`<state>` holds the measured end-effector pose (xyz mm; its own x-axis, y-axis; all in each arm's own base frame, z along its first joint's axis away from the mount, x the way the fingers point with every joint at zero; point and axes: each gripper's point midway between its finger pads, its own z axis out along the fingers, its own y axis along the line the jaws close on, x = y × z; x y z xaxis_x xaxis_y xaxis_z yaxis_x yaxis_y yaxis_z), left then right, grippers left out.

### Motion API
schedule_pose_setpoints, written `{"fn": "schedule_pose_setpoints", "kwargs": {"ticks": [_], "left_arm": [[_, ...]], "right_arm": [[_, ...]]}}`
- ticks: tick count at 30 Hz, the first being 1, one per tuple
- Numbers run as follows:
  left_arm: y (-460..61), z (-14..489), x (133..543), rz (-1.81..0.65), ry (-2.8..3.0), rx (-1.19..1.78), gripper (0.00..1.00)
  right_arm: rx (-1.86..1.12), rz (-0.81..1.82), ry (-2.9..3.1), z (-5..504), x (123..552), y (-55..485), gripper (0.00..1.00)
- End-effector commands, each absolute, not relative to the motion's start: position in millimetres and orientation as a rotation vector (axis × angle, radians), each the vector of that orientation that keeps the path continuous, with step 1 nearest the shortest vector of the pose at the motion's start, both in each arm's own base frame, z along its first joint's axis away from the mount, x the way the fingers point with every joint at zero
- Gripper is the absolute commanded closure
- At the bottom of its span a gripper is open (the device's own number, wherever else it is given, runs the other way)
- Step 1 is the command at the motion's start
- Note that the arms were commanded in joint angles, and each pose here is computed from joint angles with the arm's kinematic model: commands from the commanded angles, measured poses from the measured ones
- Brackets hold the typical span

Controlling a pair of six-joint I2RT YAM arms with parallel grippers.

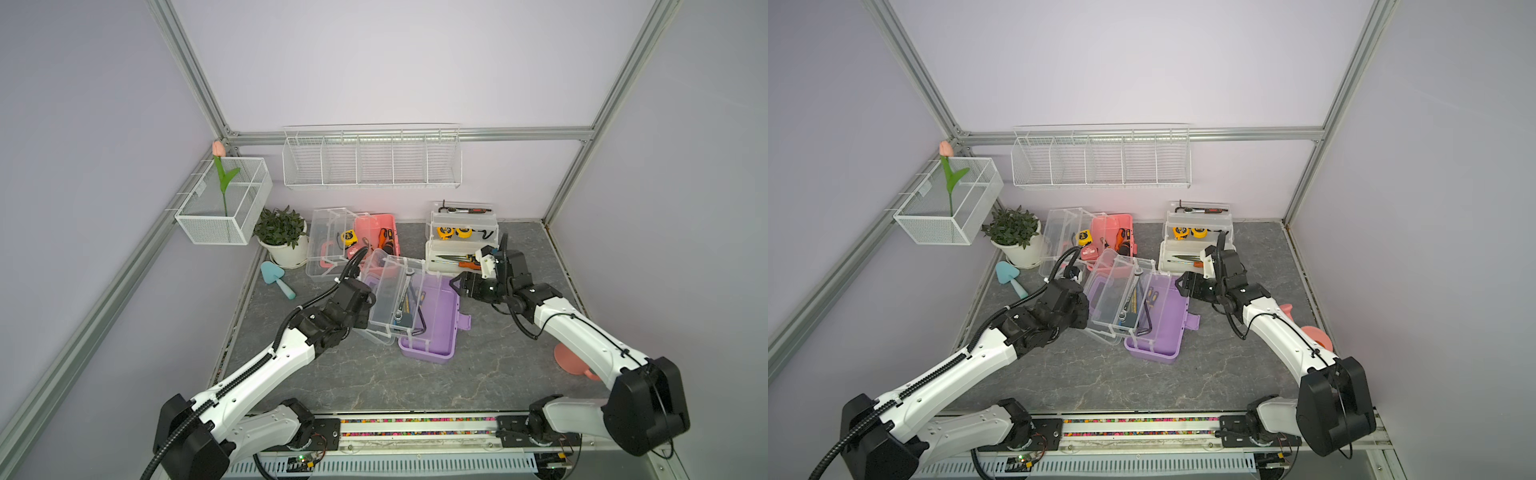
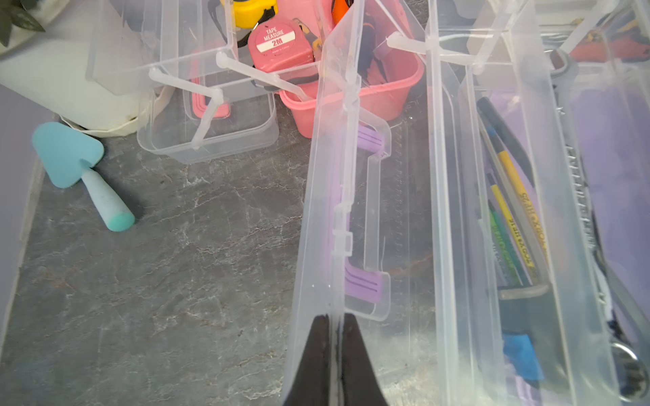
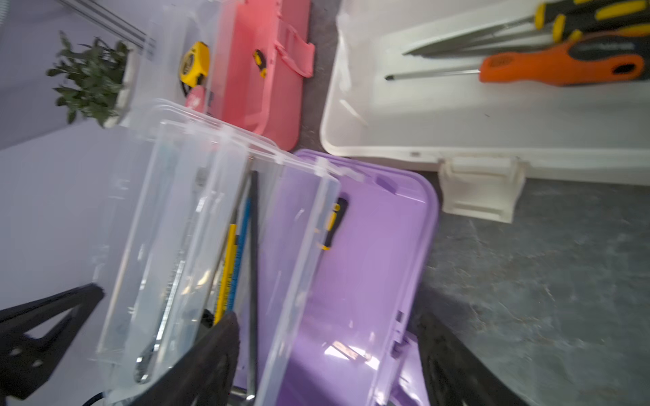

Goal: Close toolboxes
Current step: Close the toolbox lid.

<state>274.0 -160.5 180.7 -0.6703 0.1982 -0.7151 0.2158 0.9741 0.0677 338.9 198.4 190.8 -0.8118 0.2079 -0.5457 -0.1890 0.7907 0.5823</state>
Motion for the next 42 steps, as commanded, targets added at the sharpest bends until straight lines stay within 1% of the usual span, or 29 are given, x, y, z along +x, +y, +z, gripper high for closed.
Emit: {"fn": "schedule_pose_setpoints", "kwargs": {"ticks": [1, 5, 8, 12, 16, 20, 23, 27, 31, 36, 38, 42], "left_arm": [[-169, 227, 294, 0.026, 2.16, 0.236, 1.0], [-183, 241, 293, 0.09, 2.102, 0.296, 1.0], [-189, 250, 291, 0.134, 2.052, 0.319, 1.0], [-198, 254, 289, 0.15, 2.012, 0.343, 1.0], [-207, 256, 286, 0.144, 1.985, 0.362, 1.0], [-214, 259, 282, 0.152, 1.958, 0.388, 1.0], [-217, 259, 280, 0.149, 1.946, 0.396, 1.0], [-223, 261, 275, 0.121, 1.933, 0.398, 1.0], [-227, 262, 272, 0.094, 1.921, 0.396, 1.0], [-230, 263, 268, 0.078, 1.906, 0.4, 1.0], [-231, 264, 267, 0.07, 1.901, 0.4, 1.0], [-232, 262, 264, 0.057, 1.896, 0.402, 1.0]], "right_arm": [[-0.003, 0.989, 2.258, 224, 350, 227, 0.22], [-0.051, 1.168, 2.146, 253, 355, 266, 0.29], [-0.079, 1.25, 2.088, 268, 359, 291, 0.29], [-0.022, 1.298, 2.081, 264, 371, 306, 0.29], [-0.003, 1.426, 2.036, 266, 376, 328, 0.33], [-0.033, 1.444, 2.02, 269, 376, 349, 0.34], [-0.018, 1.45, 2.022, 268, 380, 357, 0.34], [0.037, 1.496, 2.034, 258, 388, 366, 0.35], [0.061, 1.533, 2.033, 253, 394, 376, 0.4], [0.08, 1.534, 2.029, 253, 402, 383, 0.43], [0.1, 1.538, 2.026, 251, 405, 383, 0.46], [0.124, 1.56, 2.015, 249, 410, 387, 0.57]]}}
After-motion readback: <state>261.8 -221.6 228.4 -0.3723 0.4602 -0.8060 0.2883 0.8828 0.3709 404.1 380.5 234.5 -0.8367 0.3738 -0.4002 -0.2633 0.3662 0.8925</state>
